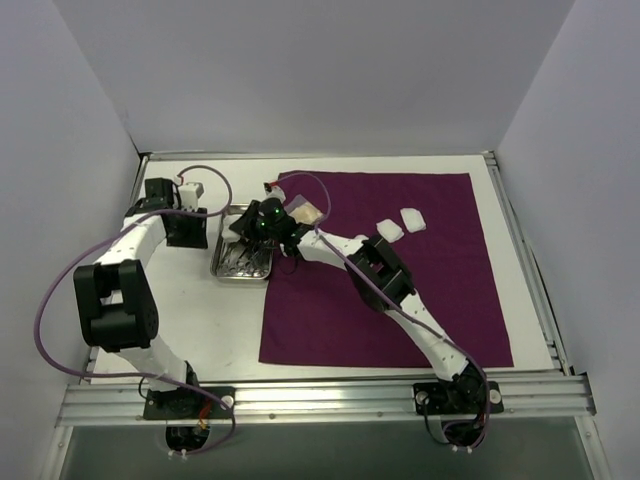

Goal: Prepare the surgical pack

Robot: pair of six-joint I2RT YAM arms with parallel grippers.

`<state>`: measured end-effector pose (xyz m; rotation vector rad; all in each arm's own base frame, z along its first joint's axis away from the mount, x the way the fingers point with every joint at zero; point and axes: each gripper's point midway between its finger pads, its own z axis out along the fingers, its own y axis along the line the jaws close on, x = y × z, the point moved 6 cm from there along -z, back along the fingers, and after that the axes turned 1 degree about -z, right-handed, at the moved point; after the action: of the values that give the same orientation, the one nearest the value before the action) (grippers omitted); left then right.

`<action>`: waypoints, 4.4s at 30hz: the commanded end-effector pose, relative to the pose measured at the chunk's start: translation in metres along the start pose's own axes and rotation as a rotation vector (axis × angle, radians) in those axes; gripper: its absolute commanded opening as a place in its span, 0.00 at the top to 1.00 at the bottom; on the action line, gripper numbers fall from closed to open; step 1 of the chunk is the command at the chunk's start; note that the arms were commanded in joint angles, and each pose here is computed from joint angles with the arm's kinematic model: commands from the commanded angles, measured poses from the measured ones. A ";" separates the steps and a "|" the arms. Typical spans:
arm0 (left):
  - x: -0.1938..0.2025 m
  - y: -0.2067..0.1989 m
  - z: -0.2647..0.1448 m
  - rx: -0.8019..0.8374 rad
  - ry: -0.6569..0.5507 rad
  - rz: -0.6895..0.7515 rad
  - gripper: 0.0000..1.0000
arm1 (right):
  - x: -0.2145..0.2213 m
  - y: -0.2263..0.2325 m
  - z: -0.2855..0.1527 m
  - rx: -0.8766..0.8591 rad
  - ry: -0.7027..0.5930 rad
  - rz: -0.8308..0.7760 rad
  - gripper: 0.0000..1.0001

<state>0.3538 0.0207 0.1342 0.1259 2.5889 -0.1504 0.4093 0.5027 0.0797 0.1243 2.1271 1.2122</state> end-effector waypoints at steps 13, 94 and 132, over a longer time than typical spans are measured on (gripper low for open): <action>-0.004 -0.008 0.022 0.070 -0.021 0.000 0.43 | -0.018 0.008 0.019 -0.070 -0.094 0.074 1.00; -0.109 -0.190 -0.027 0.564 0.115 0.290 0.44 | -0.152 -0.138 -0.304 0.505 0.248 -0.616 0.44; -0.065 -0.270 0.011 0.501 0.211 0.356 0.47 | -0.117 -0.213 -0.272 0.482 0.571 -0.533 0.63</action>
<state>0.3736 -0.2490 0.1722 0.8197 2.6684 -0.6872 0.3929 0.1346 0.0658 -0.5665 2.6232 0.4352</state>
